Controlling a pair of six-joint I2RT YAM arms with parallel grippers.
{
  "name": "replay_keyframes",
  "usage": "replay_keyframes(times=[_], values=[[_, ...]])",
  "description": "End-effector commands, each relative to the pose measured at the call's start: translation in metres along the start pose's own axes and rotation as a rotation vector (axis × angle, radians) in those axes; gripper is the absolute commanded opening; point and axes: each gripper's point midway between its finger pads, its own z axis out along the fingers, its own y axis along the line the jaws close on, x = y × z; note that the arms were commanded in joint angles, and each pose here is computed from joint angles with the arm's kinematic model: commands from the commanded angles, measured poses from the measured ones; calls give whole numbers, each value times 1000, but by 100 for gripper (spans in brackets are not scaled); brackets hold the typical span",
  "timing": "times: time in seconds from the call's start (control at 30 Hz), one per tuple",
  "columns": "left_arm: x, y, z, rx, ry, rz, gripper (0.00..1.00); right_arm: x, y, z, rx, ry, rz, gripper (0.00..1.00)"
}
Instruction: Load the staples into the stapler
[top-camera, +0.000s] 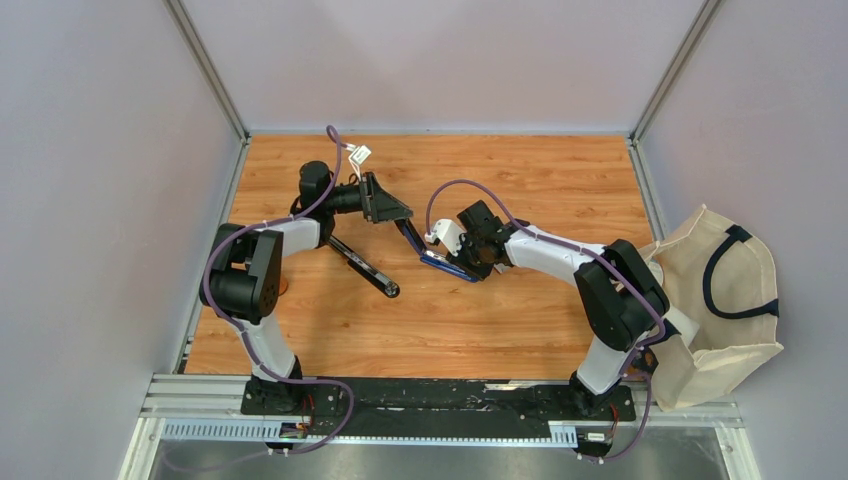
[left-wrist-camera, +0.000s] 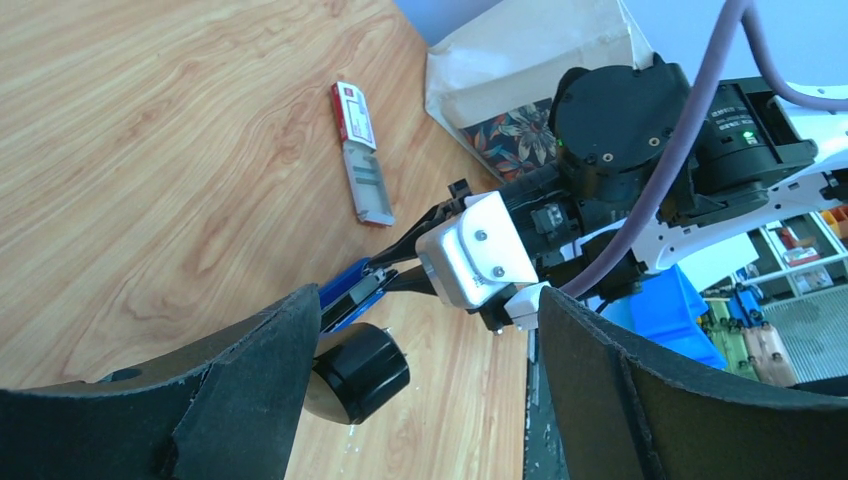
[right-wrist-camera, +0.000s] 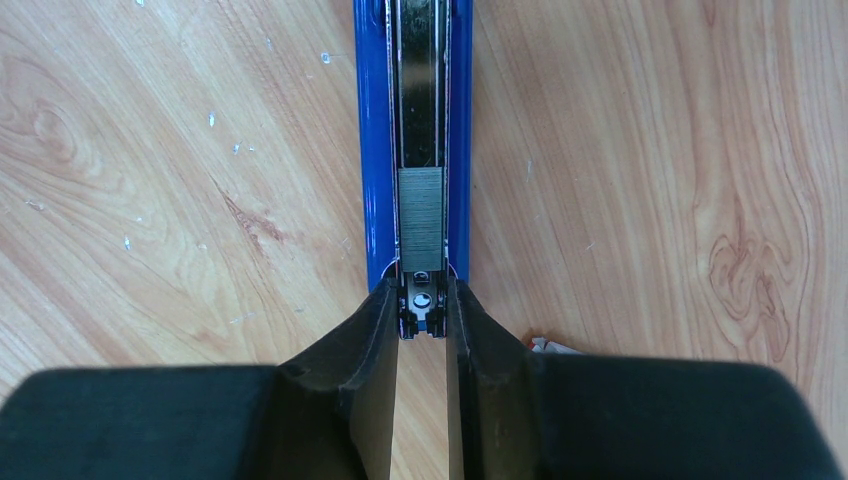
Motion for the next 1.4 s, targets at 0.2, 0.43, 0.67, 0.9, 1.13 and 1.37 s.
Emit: replay_keyframes(times=[0.2,0.43,0.67,0.9,1.13,1.37], values=[[-16,-4,-13,-127,-39,164,88,16,3,18,-8,59,-34,12],[6,1,3,-131,85,146,88,15,2,18,1,63,-41,12],[11,-1,9,-107,98,127,88,16,3,20,-2,65,-46,12],[9,-29,18,3,87,181,88,15,3,19,0,64,-47,12],[2,-53,20,126,48,159,88,14,2,19,5,62,-46,12],[-6,-48,14,117,17,156,88,7,4,11,-3,28,-47,12]])
